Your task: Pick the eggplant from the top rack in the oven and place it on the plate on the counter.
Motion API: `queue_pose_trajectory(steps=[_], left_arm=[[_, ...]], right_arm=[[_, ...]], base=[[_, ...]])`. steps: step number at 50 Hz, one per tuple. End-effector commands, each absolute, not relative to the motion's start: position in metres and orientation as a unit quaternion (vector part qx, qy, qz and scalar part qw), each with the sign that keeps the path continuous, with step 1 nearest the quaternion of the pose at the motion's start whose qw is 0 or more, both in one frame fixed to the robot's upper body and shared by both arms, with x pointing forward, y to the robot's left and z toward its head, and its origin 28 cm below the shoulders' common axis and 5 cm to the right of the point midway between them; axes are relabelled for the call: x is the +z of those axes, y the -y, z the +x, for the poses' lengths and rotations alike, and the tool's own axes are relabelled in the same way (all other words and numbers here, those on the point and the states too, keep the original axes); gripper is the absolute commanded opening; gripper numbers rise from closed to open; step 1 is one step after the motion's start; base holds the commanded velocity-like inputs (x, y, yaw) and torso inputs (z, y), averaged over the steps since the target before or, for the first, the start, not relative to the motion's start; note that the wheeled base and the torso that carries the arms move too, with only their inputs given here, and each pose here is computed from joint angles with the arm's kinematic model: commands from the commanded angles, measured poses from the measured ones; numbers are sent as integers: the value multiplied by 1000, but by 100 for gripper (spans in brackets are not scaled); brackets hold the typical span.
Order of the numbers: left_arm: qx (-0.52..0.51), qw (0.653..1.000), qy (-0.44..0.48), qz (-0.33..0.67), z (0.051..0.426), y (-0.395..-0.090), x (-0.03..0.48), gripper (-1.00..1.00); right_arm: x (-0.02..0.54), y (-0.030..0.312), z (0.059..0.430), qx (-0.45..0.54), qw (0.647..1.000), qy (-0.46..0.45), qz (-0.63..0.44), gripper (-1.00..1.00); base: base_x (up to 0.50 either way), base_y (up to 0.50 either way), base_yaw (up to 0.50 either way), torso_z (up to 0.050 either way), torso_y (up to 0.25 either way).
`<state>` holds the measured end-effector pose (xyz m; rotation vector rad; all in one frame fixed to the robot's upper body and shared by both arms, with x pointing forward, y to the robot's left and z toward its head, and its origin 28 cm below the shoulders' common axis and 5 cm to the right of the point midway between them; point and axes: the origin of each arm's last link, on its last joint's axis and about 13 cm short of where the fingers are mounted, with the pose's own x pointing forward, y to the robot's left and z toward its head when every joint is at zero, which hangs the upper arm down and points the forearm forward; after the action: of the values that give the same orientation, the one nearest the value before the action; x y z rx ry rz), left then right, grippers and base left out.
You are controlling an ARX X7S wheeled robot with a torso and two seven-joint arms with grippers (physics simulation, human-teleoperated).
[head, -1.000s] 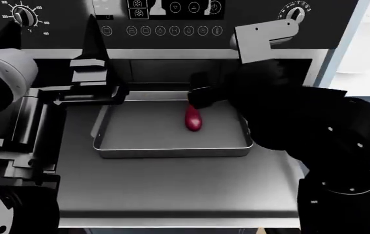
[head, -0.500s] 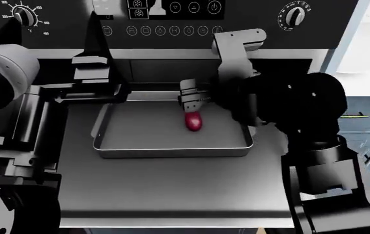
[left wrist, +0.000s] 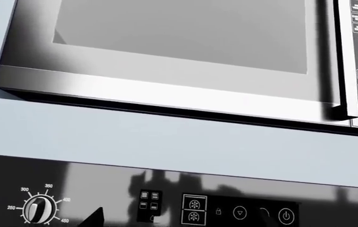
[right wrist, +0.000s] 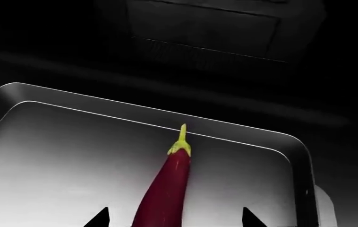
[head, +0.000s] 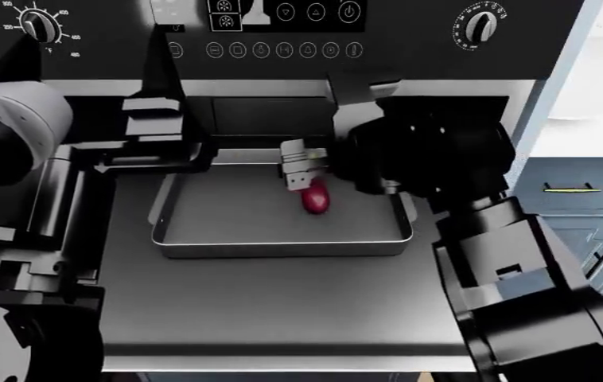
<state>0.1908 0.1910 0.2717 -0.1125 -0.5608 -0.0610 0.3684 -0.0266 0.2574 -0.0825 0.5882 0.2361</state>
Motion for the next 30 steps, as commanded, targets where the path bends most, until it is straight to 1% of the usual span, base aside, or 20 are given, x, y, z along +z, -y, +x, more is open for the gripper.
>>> queue_pose_trajectory(steps=[1, 7, 30], left_arm=[[-32, 959, 276, -54, 191, -190, 271, 100], [-33, 959, 276, -55, 191, -189, 271, 100], [-32, 960, 272, -61, 193, -189, 265, 100]], right_arm=[[254, 20, 373, 118, 947, -297, -24, 100], [244, 18, 367, 122, 944, -307, -29, 100], [223, 18, 368, 117, 937, -327, -43, 100]], base=[[0, 0, 0, 0, 0], [0, 0, 0, 0, 0], [0, 0, 0, 0, 0]])
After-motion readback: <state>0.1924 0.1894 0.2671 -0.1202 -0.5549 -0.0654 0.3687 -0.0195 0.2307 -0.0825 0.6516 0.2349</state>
